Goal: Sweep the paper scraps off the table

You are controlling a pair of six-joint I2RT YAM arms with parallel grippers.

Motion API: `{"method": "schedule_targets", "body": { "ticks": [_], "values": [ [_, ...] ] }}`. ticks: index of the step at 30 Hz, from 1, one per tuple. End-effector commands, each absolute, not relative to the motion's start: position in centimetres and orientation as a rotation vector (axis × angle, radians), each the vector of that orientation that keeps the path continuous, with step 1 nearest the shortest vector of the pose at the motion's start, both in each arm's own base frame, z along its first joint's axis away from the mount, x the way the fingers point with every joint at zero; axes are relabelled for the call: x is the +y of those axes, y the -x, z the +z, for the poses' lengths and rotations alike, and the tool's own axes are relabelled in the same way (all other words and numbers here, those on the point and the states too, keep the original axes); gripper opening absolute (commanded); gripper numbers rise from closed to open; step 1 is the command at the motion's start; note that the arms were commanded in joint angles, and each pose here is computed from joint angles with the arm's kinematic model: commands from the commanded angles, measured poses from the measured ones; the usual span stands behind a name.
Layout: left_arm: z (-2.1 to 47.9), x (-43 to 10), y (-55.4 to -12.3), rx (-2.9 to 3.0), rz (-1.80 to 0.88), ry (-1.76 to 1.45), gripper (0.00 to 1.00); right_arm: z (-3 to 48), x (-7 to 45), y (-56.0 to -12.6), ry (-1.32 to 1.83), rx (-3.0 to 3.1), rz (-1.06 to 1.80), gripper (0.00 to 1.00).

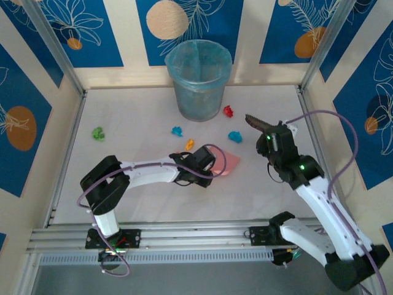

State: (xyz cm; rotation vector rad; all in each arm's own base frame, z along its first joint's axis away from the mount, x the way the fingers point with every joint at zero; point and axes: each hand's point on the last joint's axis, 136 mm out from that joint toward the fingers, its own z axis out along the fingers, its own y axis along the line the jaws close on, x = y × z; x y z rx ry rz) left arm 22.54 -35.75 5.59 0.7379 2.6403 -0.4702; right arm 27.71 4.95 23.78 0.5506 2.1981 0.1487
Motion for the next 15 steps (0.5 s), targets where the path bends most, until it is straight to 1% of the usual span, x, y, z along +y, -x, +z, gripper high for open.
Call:
{"method": "schedule_targets", "body": {
  "ticks": [1,6,9,12,15],
  "values": [
    [5.4,-35.8,-23.2,2.635,-0.419,-0.762,0.00,23.7,4.8,-30.9,-0.528,2.205,0.031,0.00],
    [5.1,-36.0,-23.1,2.644,-0.429,-0.771,0.00,21.6,5.8,-34.9,-0.469,2.328,0.030,0.00],
    [5.2,-35.9,-23.3,2.637,-0.407,-0.774,0.00,20.5,6.0,-36.2,-0.441,2.405,0.029,0.00],
    [5.1,-35.8,-23.3,2.639,-0.397,-0.780,0.00,19.6,7.2,-36.1,-0.368,2.469,0.042,0.00],
    [4.9,-35.7,-23.5,2.639,-0.371,-0.783,0.00,18.6,8.2,-34.7,-0.285,2.530,0.027,0.00]
  ]
}}
